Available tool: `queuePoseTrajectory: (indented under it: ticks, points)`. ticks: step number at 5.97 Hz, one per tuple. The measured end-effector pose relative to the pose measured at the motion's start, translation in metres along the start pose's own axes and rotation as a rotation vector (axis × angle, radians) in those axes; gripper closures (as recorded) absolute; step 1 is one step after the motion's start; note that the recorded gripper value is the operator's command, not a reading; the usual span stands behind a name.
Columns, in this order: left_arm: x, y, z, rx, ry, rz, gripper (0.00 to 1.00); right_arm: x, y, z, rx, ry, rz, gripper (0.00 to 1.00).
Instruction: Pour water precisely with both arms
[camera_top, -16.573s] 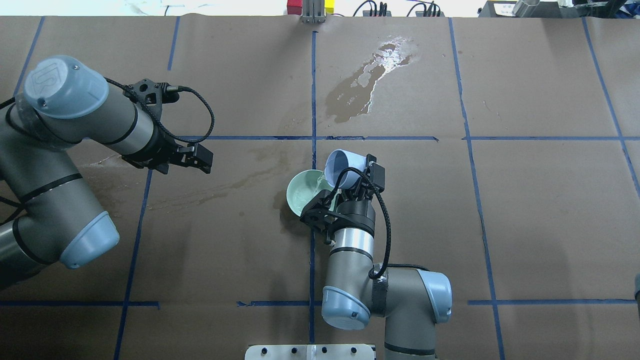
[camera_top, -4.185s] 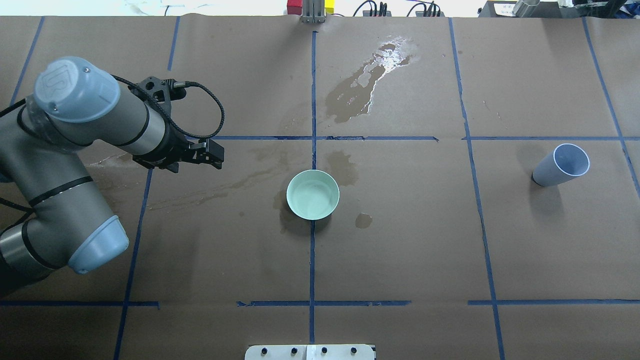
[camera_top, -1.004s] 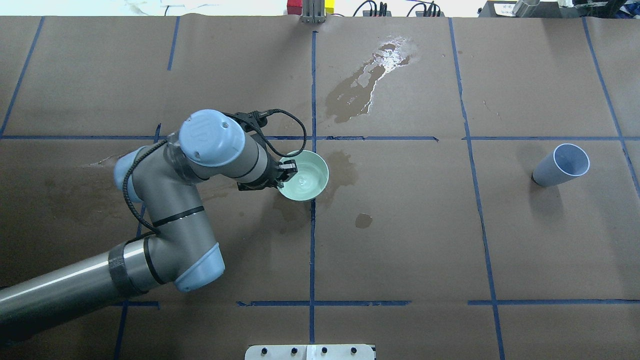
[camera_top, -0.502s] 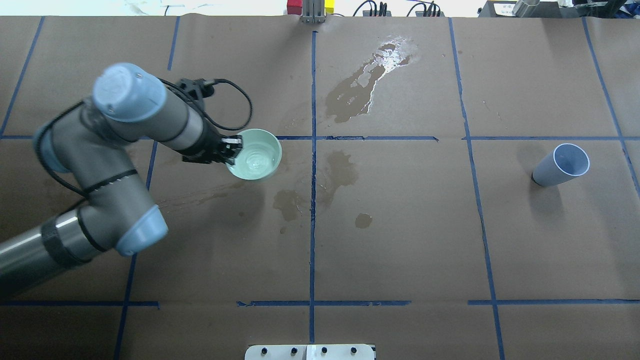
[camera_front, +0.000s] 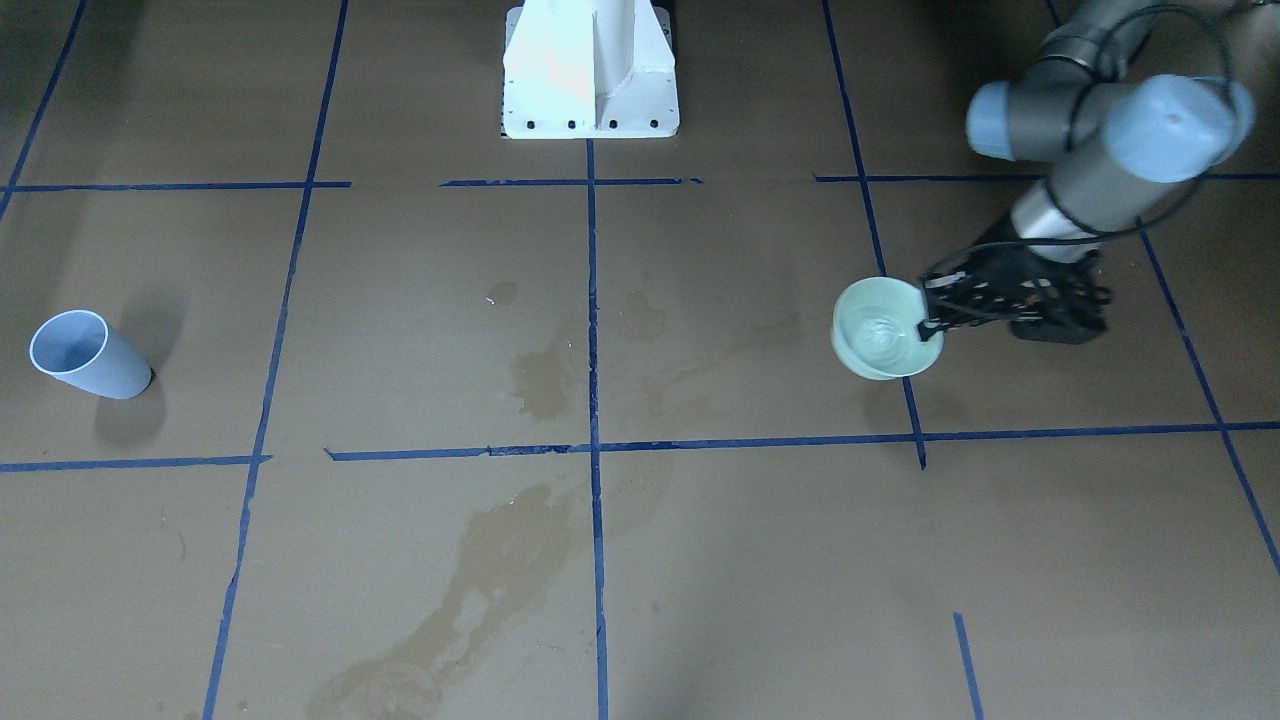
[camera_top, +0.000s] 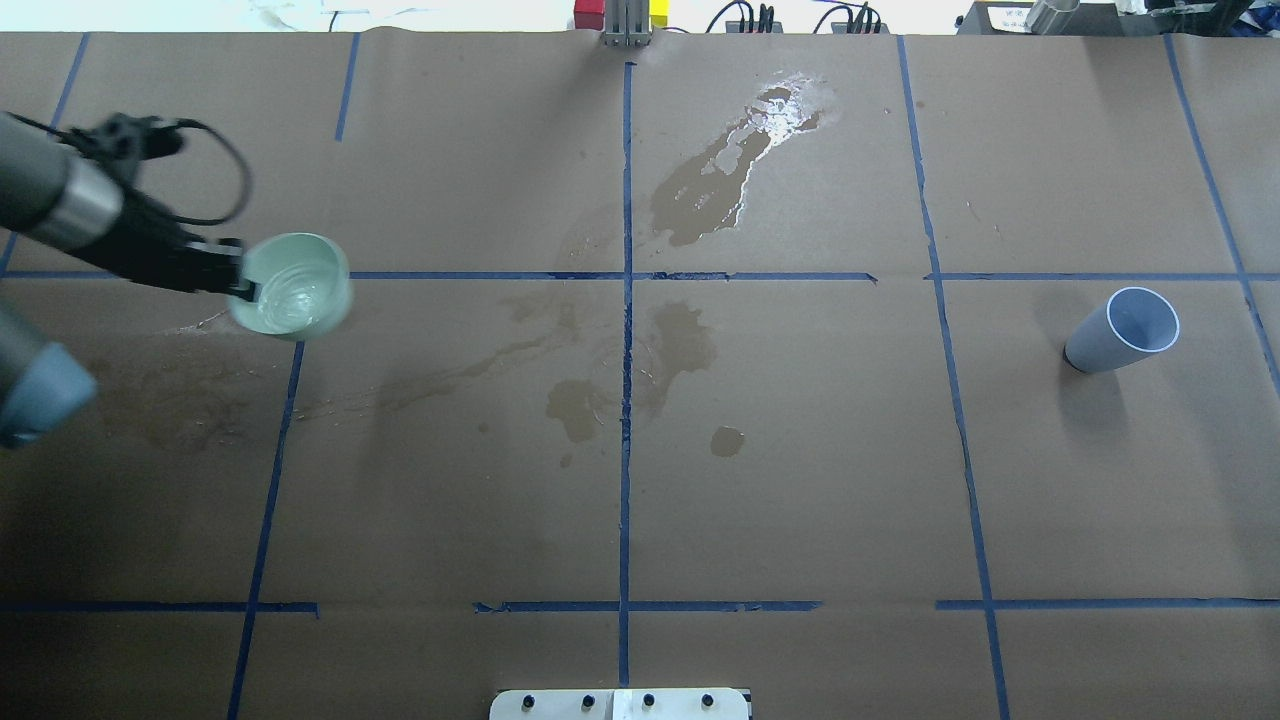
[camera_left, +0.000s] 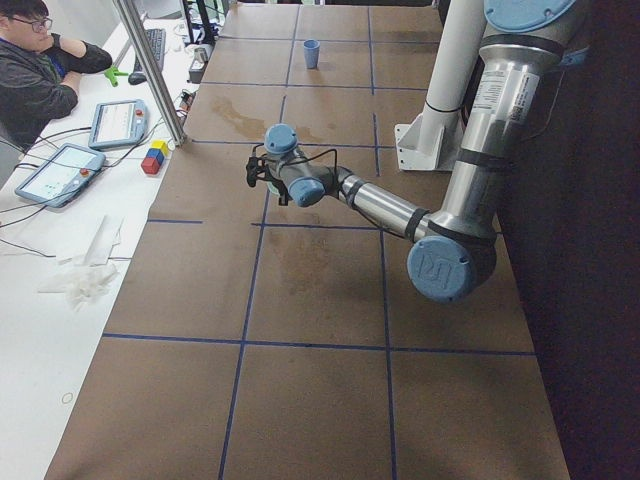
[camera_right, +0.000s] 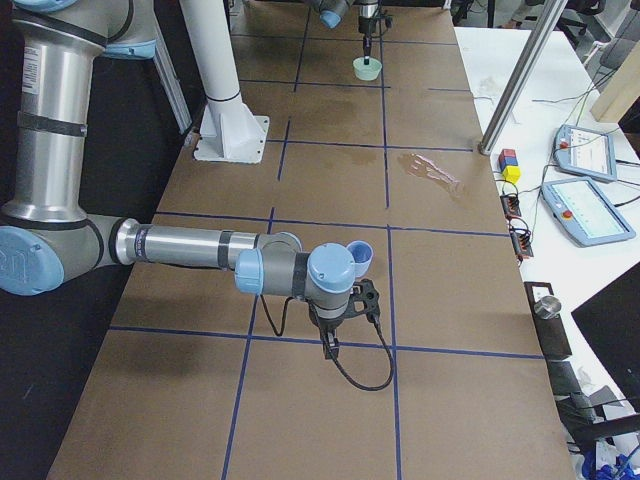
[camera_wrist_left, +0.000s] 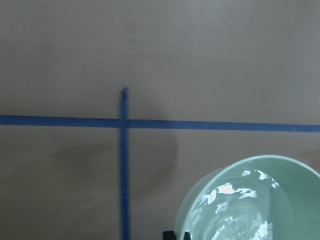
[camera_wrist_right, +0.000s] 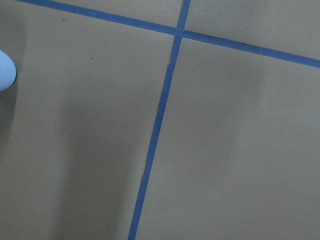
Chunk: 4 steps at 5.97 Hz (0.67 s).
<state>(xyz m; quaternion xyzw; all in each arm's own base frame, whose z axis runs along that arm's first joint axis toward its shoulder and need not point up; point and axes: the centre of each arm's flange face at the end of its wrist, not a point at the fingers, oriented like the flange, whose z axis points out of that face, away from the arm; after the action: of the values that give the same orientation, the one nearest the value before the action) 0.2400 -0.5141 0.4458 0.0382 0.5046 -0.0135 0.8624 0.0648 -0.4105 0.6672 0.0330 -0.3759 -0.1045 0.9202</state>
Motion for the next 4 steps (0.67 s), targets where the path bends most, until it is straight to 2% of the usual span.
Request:
queuePoseTrajectory:
  ticks: [2, 4]
  points:
    - [-0.109, 0.007, -0.042, -0.004, -0.012, 0.054, 1.00, 0.000, 0.000, 0.000, 0.001, 0.001, -0.001, 0.00]
    - [-0.168, 0.017, -0.031, 0.003, -0.020, 0.074, 1.00, 0.000, 0.000, -0.001, 0.001, 0.001, -0.003, 0.00]
